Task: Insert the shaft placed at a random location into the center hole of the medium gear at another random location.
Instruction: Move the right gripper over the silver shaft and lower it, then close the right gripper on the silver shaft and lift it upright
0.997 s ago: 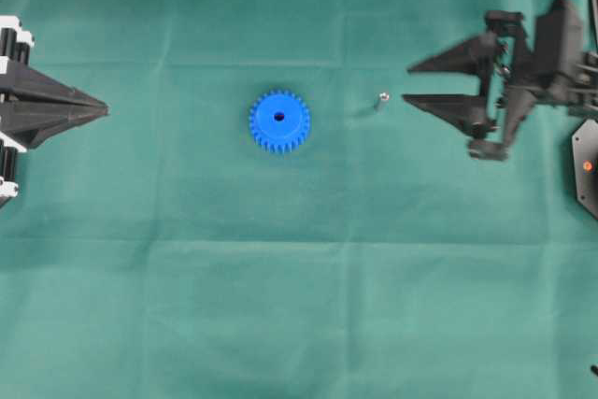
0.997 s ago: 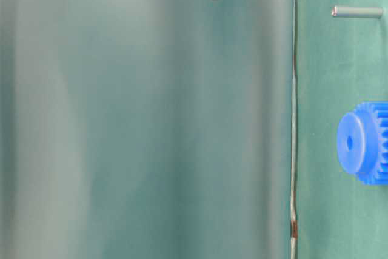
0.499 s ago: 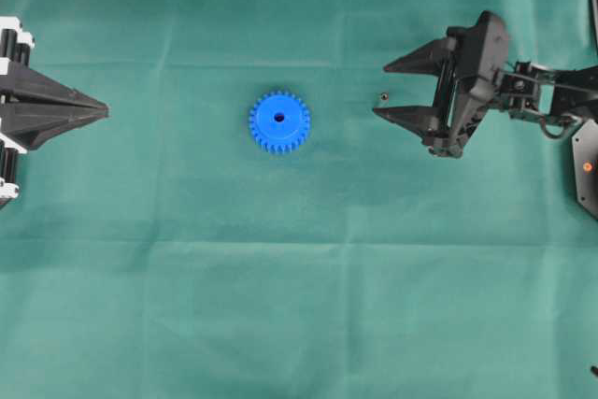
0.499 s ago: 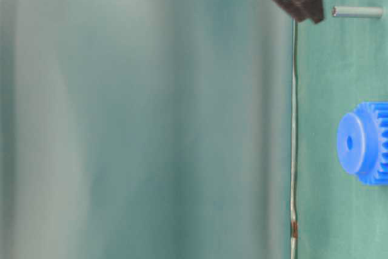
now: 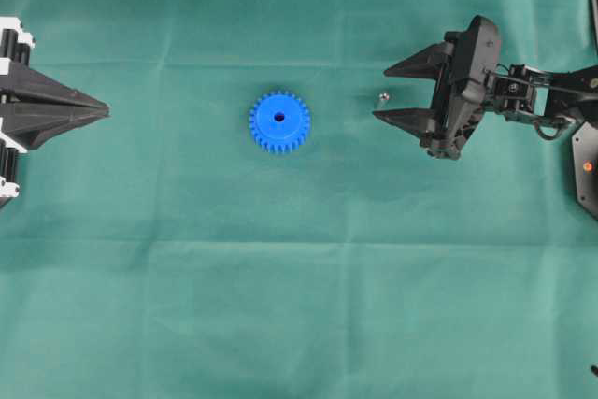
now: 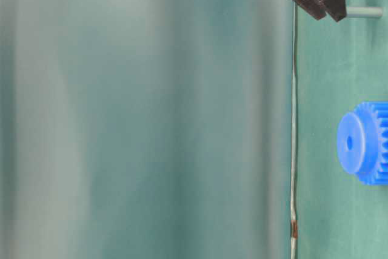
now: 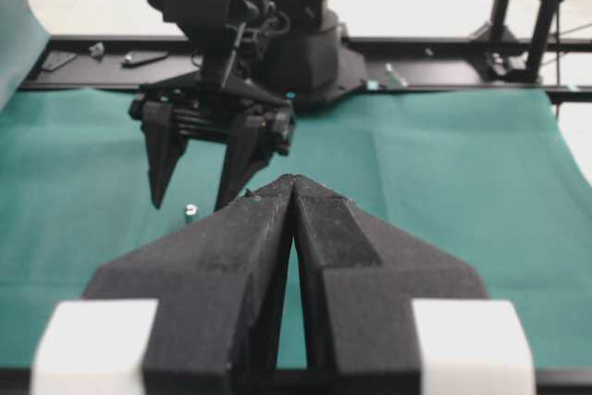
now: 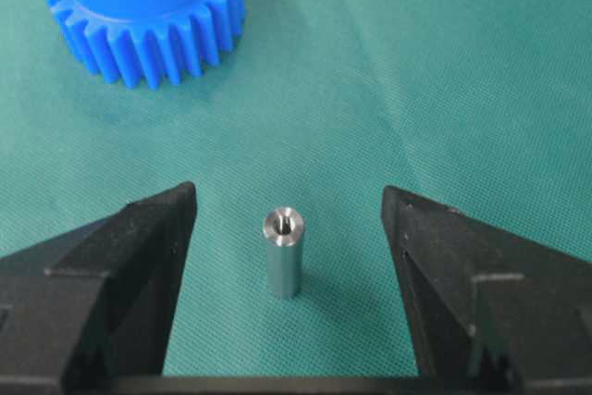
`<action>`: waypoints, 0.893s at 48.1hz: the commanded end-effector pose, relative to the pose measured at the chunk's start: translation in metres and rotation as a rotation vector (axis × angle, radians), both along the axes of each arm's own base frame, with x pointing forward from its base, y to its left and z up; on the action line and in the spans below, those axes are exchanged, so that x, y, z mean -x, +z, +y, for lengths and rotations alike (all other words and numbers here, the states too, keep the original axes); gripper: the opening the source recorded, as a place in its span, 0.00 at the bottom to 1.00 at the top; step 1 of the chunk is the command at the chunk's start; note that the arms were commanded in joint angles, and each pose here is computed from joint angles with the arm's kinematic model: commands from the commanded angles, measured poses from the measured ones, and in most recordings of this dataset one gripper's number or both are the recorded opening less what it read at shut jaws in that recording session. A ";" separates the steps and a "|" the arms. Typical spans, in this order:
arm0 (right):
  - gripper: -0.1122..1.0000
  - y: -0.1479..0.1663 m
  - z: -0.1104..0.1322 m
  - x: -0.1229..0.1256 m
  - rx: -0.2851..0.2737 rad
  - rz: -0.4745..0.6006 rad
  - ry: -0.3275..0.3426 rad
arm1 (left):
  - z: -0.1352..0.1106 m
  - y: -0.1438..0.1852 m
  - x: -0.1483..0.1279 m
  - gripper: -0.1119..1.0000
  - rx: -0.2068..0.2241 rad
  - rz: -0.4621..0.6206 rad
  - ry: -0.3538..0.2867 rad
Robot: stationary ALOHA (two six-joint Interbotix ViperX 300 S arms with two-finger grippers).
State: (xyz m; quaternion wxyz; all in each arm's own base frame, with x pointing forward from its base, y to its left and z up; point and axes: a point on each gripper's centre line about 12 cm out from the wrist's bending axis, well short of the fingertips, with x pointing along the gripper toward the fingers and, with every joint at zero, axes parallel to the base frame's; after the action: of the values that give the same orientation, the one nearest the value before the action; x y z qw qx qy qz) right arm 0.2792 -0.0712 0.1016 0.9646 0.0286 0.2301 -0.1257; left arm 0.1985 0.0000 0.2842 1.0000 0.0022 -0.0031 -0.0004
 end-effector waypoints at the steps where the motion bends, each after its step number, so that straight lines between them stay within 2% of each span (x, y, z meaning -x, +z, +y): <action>1: 0.79 0.005 -0.003 -0.002 0.002 -0.025 -0.010 | 0.000 0.008 -0.002 0.10 -0.002 -0.020 0.001; 6: 0.70 0.002 -0.001 -0.003 -0.001 -0.007 -0.001 | 0.000 0.008 -0.002 0.10 0.002 -0.015 0.001; 14: 0.31 0.000 0.003 -0.005 -0.002 0.007 0.016 | 0.001 0.008 -0.002 0.10 0.002 -0.014 0.002; 17: 0.22 -0.001 0.003 -0.005 -0.003 0.012 0.016 | 0.000 0.008 -0.002 0.10 0.002 -0.012 0.001; 32: 0.22 0.001 0.002 -0.006 0.000 0.000 0.015 | 0.000 0.007 -0.002 0.10 0.003 -0.005 0.001; 43: 0.22 0.021 0.001 -0.011 0.003 -0.017 0.017 | 0.000 0.006 -0.002 0.10 0.003 -0.003 0.001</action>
State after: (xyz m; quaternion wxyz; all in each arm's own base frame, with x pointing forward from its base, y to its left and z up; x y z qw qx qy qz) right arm 0.2824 -0.0692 0.1037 0.9621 0.0277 0.2437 -0.1189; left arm 0.1983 0.0001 0.2822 1.0000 -0.0001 0.0061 -0.0003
